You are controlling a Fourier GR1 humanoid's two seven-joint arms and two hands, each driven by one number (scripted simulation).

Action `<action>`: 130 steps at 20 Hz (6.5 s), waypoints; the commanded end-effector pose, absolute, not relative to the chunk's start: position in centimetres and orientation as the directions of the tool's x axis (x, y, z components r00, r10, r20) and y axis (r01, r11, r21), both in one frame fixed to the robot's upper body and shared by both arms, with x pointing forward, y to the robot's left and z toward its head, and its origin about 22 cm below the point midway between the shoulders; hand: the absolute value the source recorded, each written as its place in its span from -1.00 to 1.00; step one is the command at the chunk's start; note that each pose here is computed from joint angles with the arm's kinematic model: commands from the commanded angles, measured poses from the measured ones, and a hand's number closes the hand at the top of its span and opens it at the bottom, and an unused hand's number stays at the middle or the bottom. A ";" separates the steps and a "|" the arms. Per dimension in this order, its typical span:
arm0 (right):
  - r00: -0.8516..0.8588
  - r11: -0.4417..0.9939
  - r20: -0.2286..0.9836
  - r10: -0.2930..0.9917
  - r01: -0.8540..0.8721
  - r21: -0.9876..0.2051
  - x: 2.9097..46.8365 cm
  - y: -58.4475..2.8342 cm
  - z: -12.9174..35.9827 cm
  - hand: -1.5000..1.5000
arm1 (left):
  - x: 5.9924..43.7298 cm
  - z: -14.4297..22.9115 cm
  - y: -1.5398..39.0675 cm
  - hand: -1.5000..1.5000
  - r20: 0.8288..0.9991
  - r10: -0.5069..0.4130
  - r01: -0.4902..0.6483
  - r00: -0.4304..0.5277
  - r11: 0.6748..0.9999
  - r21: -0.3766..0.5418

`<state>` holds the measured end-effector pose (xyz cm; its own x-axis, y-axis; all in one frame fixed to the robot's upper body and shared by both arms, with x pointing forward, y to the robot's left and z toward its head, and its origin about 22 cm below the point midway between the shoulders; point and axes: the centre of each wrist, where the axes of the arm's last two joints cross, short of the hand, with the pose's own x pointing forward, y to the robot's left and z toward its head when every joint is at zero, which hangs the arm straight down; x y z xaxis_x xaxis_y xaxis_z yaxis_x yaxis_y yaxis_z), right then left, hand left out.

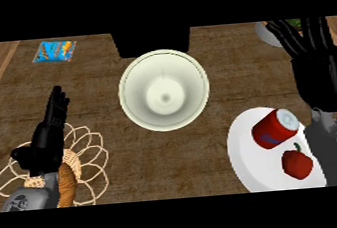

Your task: Pick the bell pepper from the plate and place it in the bowl

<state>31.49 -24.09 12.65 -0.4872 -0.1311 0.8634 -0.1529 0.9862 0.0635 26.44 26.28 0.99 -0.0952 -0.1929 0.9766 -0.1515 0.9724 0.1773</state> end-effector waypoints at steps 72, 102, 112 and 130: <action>0.453 0.405 0.253 0.855 -0.276 -0.872 17.3 -27.5 4.2 -1.00 | 29.3 8.8 33.1 0.00 0.967 -0.131 -0.188 -0.217 0.978 0.090; 0.461 0.362 0.203 0.864 -0.289 -0.886 17.8 -30.8 -1.3 1.00 | 29.7 6.0 32.2 0.00 0.965 -0.157 -0.188 -0.209 0.975 0.117; 0.430 0.312 0.201 0.880 -0.206 -0.927 17.9 -30.4 -0.9 1.00 | 29.8 9.8 31.8 0.00 0.970 -0.139 -0.192 -0.198 0.976 0.101; -0.482 0.027 0.052 0.874 -0.059 -0.998 35.0 -37.4 18.8 1.00 | 32.6 10.8 27.0 0.00 0.947 -0.095 0.023 -0.307 0.994 0.107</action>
<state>33.55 -35.60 15.19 -0.4004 0.9152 0.0454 -0.1254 -0.0056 -0.9921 32.31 27.49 10.50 -0.3010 -0.0940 0.9490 0.0184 0.9944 0.1043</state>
